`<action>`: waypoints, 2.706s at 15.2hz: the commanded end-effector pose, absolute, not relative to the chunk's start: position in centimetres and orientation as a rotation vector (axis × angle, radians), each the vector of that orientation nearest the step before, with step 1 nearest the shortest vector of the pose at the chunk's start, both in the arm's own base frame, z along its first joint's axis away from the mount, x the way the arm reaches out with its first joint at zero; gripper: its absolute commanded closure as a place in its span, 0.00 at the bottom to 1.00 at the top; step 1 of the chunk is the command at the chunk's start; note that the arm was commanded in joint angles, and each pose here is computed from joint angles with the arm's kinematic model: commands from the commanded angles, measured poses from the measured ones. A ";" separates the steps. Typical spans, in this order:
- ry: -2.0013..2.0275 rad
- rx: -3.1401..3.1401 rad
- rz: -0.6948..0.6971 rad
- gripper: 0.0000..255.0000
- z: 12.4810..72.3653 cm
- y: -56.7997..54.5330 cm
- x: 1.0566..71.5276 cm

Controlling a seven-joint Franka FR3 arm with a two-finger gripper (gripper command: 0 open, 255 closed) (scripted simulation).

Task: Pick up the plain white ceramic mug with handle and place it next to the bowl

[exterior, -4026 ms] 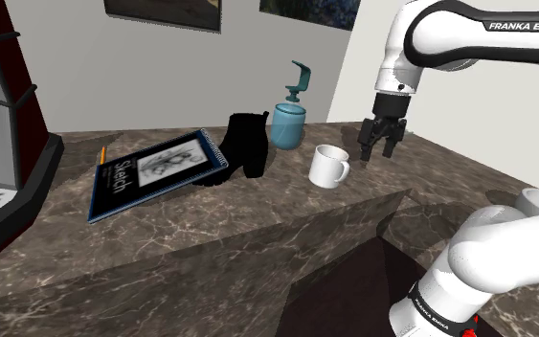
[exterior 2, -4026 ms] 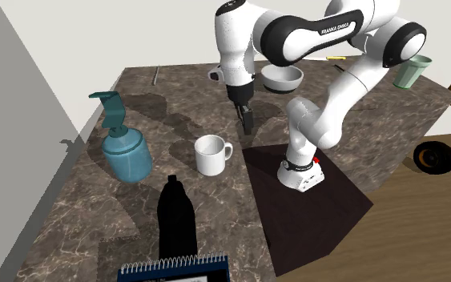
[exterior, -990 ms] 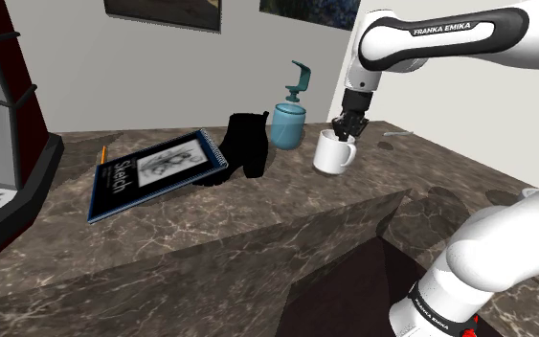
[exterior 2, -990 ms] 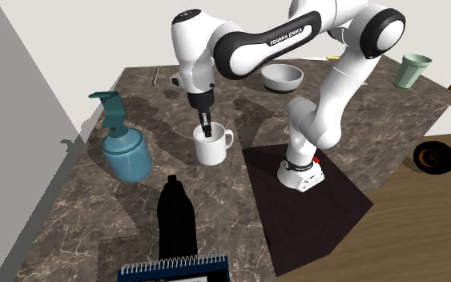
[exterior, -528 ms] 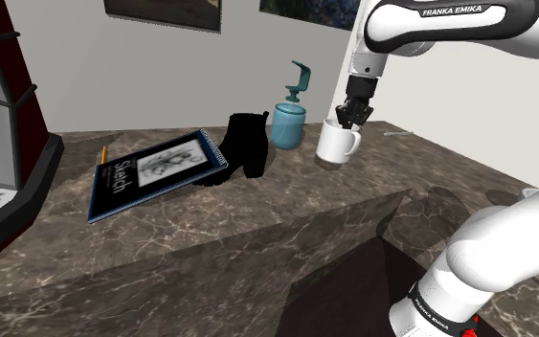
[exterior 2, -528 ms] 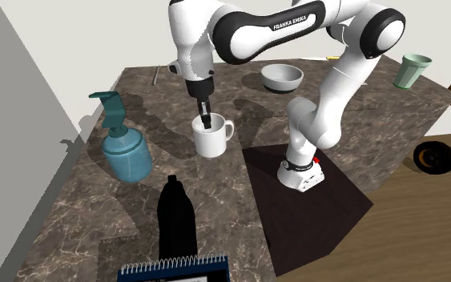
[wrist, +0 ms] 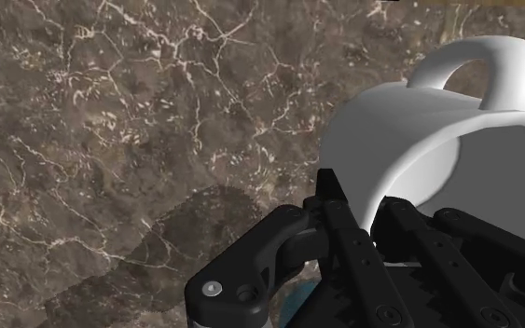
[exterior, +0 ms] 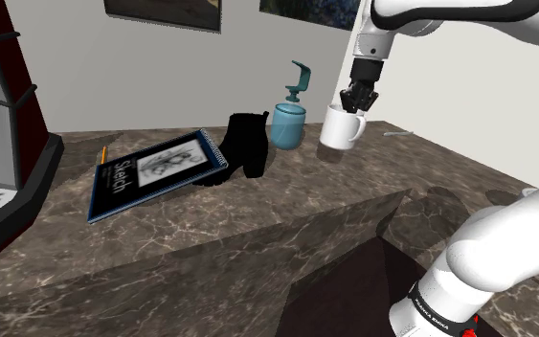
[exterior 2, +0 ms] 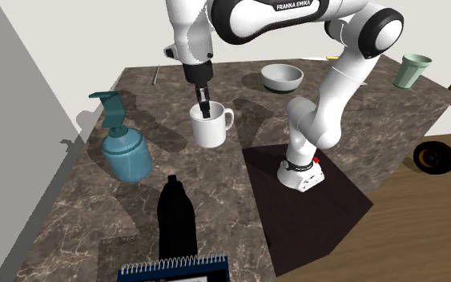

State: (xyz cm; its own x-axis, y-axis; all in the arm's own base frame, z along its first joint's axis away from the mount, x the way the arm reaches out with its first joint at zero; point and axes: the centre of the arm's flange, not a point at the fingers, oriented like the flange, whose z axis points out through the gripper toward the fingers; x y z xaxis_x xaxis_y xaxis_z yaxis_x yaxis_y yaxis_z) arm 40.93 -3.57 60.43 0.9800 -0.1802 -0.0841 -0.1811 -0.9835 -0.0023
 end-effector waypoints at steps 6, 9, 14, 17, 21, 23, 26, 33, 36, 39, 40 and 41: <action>0.284 -3.116 0.131 1.00 64.2 -3.5 40.9; 0.284 -3.116 0.131 1.00 64.6 -5.7 39.4; 0.284 -3.116 0.131 1.00 64.6 -11.3 35.8; 0.284 -3.116 0.131 1.00 64.6 -14.6 33.7; 0.284 -3.116 0.131 1.00 64.6 -19.0 30.8; 0.284 -3.116 0.131 1.00 64.6 -21.2 29.4; 0.284 -3.116 0.131 1.00 64.6 -24.6 27.2; 0.284 -3.116 0.131 1.00 64.7 -32.3 22.2; 0.284 -3.116 0.131 1.00 64.7 -35.6 20.1; 0.284 -3.116 0.131 1.00 64.7 -39.0 17.9; 0.284 -3.116 0.131 1.00 64.7 -40.1 17.2; 0.284 -3.116 0.131 1.00 64.7 -41.2 16.5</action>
State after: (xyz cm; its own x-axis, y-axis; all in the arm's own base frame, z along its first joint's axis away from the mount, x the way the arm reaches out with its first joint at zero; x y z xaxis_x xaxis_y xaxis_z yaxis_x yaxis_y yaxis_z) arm 17.32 -40.04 64.63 0.9797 -0.1820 -0.0840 -0.1830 -0.9831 -0.0036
